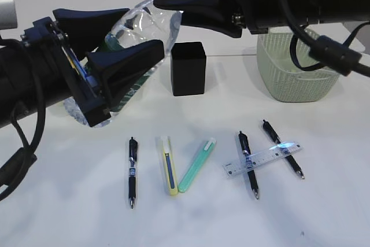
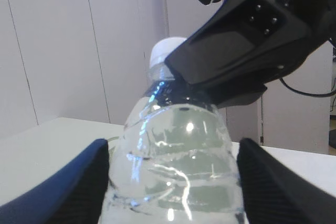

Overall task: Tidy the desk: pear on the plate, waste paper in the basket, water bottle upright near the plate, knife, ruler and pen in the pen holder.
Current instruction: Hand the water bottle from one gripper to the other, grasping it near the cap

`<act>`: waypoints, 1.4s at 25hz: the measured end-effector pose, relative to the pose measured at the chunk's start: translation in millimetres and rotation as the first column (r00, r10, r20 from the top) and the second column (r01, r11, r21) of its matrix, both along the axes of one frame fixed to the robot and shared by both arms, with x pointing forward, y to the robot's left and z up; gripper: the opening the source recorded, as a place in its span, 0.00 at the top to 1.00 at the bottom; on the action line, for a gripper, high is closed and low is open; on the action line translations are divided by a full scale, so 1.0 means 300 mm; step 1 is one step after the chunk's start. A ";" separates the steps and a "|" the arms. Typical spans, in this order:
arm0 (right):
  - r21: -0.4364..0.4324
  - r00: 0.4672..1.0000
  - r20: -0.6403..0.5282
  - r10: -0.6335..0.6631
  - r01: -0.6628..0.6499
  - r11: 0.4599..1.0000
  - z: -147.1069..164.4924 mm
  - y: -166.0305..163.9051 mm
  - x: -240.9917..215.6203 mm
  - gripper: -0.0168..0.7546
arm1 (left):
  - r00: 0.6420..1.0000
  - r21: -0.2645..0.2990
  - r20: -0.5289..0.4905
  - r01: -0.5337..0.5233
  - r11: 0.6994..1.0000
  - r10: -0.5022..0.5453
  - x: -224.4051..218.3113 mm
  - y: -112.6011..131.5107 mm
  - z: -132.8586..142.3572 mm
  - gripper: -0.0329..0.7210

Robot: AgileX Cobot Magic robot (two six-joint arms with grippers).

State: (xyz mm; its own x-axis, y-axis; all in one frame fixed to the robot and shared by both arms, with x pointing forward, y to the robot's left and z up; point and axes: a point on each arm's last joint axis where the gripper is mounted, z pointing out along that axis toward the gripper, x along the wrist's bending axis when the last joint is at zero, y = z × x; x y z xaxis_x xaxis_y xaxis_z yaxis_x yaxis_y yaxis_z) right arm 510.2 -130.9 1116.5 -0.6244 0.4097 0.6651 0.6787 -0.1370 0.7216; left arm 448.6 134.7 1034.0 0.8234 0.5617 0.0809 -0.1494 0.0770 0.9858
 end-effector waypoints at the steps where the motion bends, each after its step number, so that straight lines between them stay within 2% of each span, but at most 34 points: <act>1: -0.001 1.000 0.005 0.000 0.000 1.000 0.004 0.000 0.001 0.65 | 1.000 0.002 -0.001 -0.002 1.000 0.002 -0.001 0.001 0.000 0.26; 10: -0.065 0.999 0.038 -0.013 0.015 0.998 -0.002 -0.002 0.005 0.65 | 0.999 0.031 -0.024 -0.021 0.999 0.021 0.004 0.003 -0.007 0.26; 17: -0.154 0.992 0.107 -0.070 0.087 0.984 0.024 -0.034 -0.011 0.65 | 0.998 0.008 -0.042 -0.051 0.999 0.052 0.012 0.009 -0.005 0.26; 29: -0.228 0.989 0.135 -0.065 0.095 0.969 0.040 -0.052 -0.038 0.65 | 0.999 0.044 -0.040 -0.034 0.998 0.035 0.007 0.005 -0.014 0.26; 35: -0.323 0.984 0.170 -0.044 0.098 0.941 0.076 -0.071 -0.059 0.65 | 0.999 0.066 -0.043 -0.016 0.998 0.018 0.003 0.001 -0.020 0.26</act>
